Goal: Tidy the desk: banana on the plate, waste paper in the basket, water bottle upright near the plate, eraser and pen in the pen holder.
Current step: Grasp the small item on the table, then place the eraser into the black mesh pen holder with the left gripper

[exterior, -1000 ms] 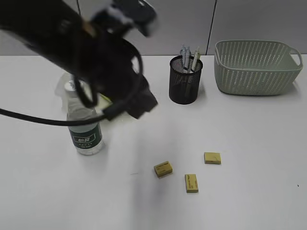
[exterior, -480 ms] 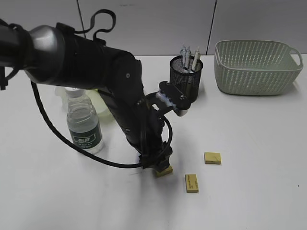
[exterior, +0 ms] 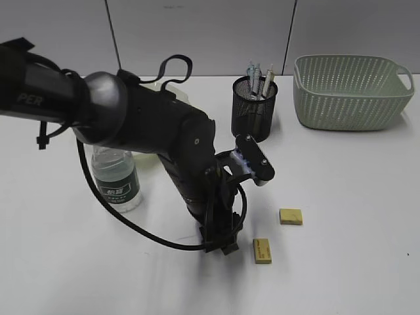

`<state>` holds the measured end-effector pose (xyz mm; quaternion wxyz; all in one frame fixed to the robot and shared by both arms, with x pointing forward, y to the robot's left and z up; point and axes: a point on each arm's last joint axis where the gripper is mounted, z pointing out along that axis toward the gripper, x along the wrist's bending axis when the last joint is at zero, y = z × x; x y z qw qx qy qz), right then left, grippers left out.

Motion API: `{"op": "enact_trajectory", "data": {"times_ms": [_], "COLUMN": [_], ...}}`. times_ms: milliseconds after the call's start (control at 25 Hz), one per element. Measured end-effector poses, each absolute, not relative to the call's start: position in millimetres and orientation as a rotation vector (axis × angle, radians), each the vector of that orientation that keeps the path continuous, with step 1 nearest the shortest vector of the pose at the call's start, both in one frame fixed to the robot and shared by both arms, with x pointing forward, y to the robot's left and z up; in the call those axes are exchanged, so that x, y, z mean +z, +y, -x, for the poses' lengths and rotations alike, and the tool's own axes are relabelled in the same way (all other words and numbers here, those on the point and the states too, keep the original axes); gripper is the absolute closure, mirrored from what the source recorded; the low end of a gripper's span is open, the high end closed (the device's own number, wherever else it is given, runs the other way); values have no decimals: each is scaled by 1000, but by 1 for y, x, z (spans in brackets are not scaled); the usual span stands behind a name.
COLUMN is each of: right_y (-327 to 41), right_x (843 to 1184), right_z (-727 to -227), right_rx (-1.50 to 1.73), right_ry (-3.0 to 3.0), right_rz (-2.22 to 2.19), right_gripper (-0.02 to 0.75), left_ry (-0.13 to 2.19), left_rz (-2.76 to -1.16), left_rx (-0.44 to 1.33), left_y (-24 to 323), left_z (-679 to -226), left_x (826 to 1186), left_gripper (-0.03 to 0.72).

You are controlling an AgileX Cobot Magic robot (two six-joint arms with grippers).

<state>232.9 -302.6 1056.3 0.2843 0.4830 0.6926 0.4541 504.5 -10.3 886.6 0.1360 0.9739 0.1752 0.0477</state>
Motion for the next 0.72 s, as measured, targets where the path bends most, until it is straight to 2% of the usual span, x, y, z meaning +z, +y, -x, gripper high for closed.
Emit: {"op": "enact_trajectory", "data": {"times_ms": [80,160,200,280,360,600,720], "right_y": [-303,-303,-303,-303,-303,-303,-303], "right_x": [1056,1056,1056,1056,1056,1056,1056], "right_z": [-233,-233,-233,-233,-233,-233,-233], "right_rx": [1215,1215,1215,1216,1216,1216,1216], "right_ry": [1853,1853,1853,1853,1853,1852,1852], "right_rz": [-1292,-1292,-1293,-1293,-1293,-1294,-1295], "right_gripper": [461,461,461,461,461,461,461], "left_ry": [507,506,506,504,498,492,504], "left_rz": [-2817,-2817,-2813,-2800,-2720,-2232,-2072], "left_rx": [141,144,146,156,218,564,672], "left_y": [-11,-11,-11,-12,-16,-31,-33], "left_z": [-505,-505,-505,-506,-511,-562,-589], "left_x": [886,886,888,893,911,1004,1028], "left_gripper": [351,475,504,503,503,503,503]}}
